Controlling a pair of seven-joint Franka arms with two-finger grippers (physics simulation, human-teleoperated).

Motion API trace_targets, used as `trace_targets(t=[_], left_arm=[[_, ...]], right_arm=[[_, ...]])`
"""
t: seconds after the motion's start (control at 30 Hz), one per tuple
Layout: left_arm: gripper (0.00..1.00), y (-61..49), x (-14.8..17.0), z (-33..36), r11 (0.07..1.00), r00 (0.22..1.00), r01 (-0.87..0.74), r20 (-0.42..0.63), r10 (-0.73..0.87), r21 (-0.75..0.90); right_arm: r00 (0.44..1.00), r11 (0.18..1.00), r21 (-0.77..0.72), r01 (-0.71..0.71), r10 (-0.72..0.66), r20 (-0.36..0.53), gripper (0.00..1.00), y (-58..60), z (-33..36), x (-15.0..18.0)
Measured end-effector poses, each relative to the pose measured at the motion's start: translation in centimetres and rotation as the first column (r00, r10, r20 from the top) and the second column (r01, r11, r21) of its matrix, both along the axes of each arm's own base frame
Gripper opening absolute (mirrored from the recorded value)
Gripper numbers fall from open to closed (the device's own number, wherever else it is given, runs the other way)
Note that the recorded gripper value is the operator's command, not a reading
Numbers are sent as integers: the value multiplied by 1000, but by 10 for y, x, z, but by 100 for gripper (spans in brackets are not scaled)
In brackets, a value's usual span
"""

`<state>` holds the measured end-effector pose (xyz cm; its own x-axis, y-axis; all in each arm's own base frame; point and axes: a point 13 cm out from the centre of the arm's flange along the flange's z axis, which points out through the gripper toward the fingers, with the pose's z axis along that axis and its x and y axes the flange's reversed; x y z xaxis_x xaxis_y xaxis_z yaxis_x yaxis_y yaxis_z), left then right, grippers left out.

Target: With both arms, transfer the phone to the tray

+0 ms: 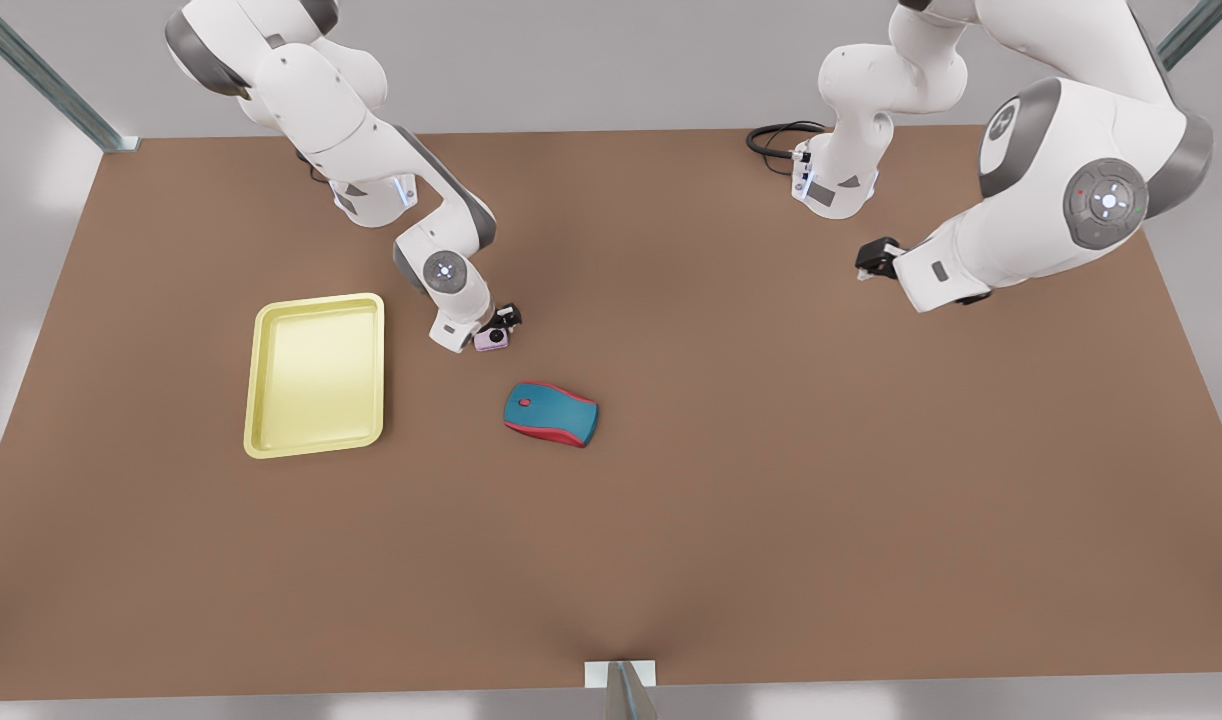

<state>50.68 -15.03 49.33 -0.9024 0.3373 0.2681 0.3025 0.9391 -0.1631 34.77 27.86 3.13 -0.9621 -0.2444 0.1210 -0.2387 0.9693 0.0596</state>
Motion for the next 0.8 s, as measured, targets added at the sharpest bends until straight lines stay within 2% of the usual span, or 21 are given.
trace_targets(t=[0.13, 0.17, 0.2, 0.3, 0.4, 0.5, 0.6, 0.73, 0.8], left_arm=[[100, 0, 2, -1, 1000, 1000, -1, 4, 1, -1], [100, 0, 2, -1, 1000, 1000, -2, 5, 2, -1], [100, 0, 2, -1, 1000, 1000, -2, 6, 2, -1], [100, 0, 3, -1, 1000, 1000, -3, 7, 3, -1], [100, 0, 3, 0, 1000, 1000, -3, 9, 3, -1], [100, 0, 3, -1, 1000, 1000, -3, 10, 3, -1], [100, 0, 4, -1, 1000, 1000, -3, 10, 3, -1], [100, 1, 4, 0, 1000, 1000, -4, 13, 4, 2], [100, 3, 5, -2, 1000, 1000, -6, 13, 5, 9]], right_arm=[[999, 999, -8, -53, 53, 7, 99, -1, -2, -1], [998, 998, -9, -66, 66, 10, 89, -2, -2, -1], [997, 997, -11, -76, 76, 11, 86, -2, -2, -1], [995, 995, -12, -97, 97, 15, 81, -2, -2, 0], [993, 994, -8, -107, 108, 38, 80, 1, 7, 9], [991, 996, 2, -92, 92, 97, 80, 4, 35, 43], [988, 1000, -1, -30, 30, 149, 80, -10, 69, 100], [980, 992, -53, 116, -106, 167, 77, -102, 93, 170], [974, 980, -82, 182, -168, 153, 78, -159, 95, 188]])
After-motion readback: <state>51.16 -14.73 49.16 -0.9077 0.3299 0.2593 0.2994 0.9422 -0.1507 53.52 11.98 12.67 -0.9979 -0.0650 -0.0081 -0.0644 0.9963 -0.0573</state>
